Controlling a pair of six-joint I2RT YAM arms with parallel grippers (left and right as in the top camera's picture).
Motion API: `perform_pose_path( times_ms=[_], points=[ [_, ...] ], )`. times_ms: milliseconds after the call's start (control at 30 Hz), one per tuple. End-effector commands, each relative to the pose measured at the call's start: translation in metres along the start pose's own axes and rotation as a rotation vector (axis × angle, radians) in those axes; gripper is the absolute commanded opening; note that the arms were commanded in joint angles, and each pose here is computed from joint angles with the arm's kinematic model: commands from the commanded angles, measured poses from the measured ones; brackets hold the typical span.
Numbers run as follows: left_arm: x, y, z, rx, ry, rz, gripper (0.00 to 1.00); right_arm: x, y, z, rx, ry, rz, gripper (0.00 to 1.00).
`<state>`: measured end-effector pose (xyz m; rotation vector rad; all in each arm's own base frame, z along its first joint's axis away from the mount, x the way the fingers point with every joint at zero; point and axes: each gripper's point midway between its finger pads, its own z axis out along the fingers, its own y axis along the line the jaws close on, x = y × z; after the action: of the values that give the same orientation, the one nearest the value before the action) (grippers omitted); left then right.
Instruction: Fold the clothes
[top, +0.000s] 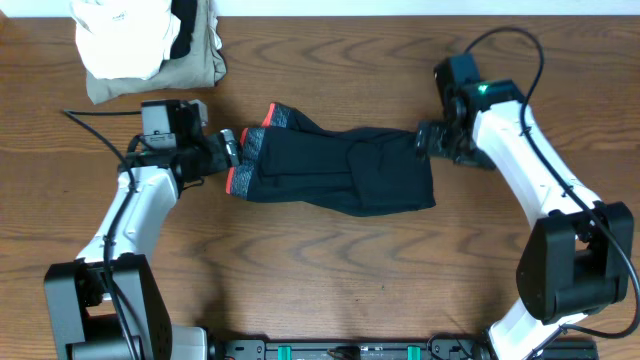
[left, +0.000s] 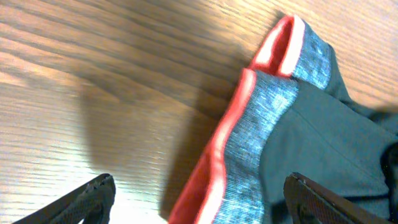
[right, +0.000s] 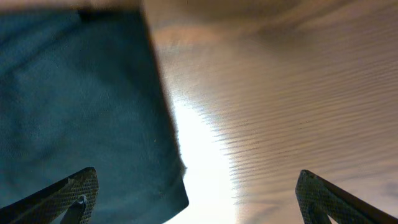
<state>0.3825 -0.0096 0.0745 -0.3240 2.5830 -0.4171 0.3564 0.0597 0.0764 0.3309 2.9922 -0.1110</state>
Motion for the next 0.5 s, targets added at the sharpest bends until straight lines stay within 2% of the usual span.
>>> perform_pose_path(
  times_ms=[0, 133, 233, 467],
  points=[
    [-0.001, 0.005, -0.002, 0.035, -0.002, 0.004, 0.89, 0.019, 0.011, 0.016, -0.078, 0.064, -0.007, 0.99],
    [0.001, 0.003, 0.000, 0.103, 0.017, -0.025, 0.90, 0.027, 0.015, 0.029, -0.104, 0.079, -0.007, 0.99],
    [0.006, 0.011, 0.009, 0.106, 0.047, -0.053, 0.99, 0.030, 0.014, 0.031, -0.107, 0.090, 0.000, 0.99],
    [0.029, 0.012, 0.038, 0.212, 0.150, -0.089, 0.98, 0.031, 0.013, 0.019, -0.118, 0.075, 0.001, 0.99]
  ],
)
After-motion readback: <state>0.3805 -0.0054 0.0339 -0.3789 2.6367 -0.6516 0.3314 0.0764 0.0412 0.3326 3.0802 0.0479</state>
